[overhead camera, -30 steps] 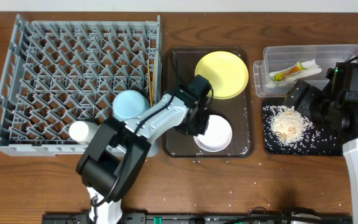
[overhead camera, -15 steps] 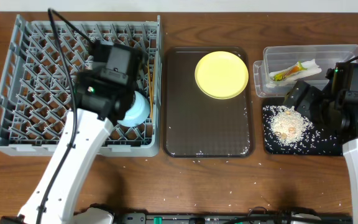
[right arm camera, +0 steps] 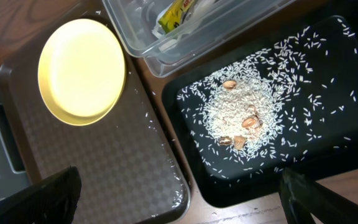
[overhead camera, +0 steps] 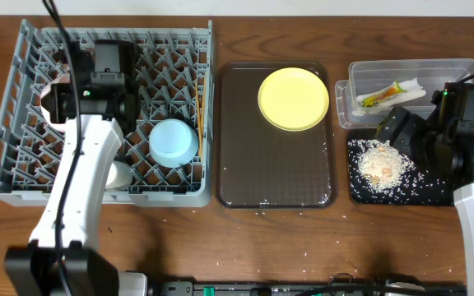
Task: Sort waste into correct bins and load items into the dishwasher
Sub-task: 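Carry white bowl into rack and set it down with left gripper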
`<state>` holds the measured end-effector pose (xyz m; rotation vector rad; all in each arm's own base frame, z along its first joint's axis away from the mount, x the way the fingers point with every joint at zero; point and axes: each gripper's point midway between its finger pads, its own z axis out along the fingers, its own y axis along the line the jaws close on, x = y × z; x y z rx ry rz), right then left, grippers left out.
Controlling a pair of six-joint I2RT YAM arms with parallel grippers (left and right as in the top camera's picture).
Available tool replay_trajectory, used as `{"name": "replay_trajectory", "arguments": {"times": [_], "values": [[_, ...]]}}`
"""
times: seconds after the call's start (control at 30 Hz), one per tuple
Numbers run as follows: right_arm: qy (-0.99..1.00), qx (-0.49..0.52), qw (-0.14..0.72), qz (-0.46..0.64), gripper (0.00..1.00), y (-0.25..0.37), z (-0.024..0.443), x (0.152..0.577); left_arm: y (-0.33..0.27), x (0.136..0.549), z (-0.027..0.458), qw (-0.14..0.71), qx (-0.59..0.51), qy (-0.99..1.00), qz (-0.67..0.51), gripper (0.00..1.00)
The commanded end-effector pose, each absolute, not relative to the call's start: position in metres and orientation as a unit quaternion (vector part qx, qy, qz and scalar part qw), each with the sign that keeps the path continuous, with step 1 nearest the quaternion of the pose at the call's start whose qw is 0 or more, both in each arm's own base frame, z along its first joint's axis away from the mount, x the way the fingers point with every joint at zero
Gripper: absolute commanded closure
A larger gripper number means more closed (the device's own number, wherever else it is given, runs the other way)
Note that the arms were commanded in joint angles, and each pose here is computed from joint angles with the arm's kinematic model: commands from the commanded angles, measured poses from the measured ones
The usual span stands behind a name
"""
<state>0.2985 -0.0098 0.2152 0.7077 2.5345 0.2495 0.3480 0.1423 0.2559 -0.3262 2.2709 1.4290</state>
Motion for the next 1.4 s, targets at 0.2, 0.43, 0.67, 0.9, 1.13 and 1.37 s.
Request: {"name": "replay_trajectory", "arguments": {"times": [0.2,0.43,0.67,0.9,1.13,1.37], "values": [[0.931,0.253,0.246,0.094,0.01,-0.006,0.215,0.297,0.139,0.37,0.219,0.162,-0.082,0.767,0.615,0.93],[0.931,0.253,0.246,0.094,0.01,-0.006,0.215,0.297,0.131,0.381,0.192,0.153,-0.068,0.767,0.62,0.92],[0.931,0.253,0.246,0.094,0.01,-0.006,0.215,0.297,0.122,0.387,0.182,0.163,-0.065,0.768,0.616,0.92],[0.931,0.253,0.246,0.094,0.01,-0.006,0.215,0.297,0.103,0.391,0.181,0.174,-0.045,0.769,0.613,0.92],[0.931,0.253,0.246,0.094,0.01,-0.006,0.215,0.297,0.101,0.387,0.178,0.172,-0.044,0.773,0.609,0.92],[0.931,0.253,0.246,0.094,0.01,-0.006,0.215,0.297,0.075,0.388,0.149,0.168,-0.011,0.82,0.548,0.87]]}}
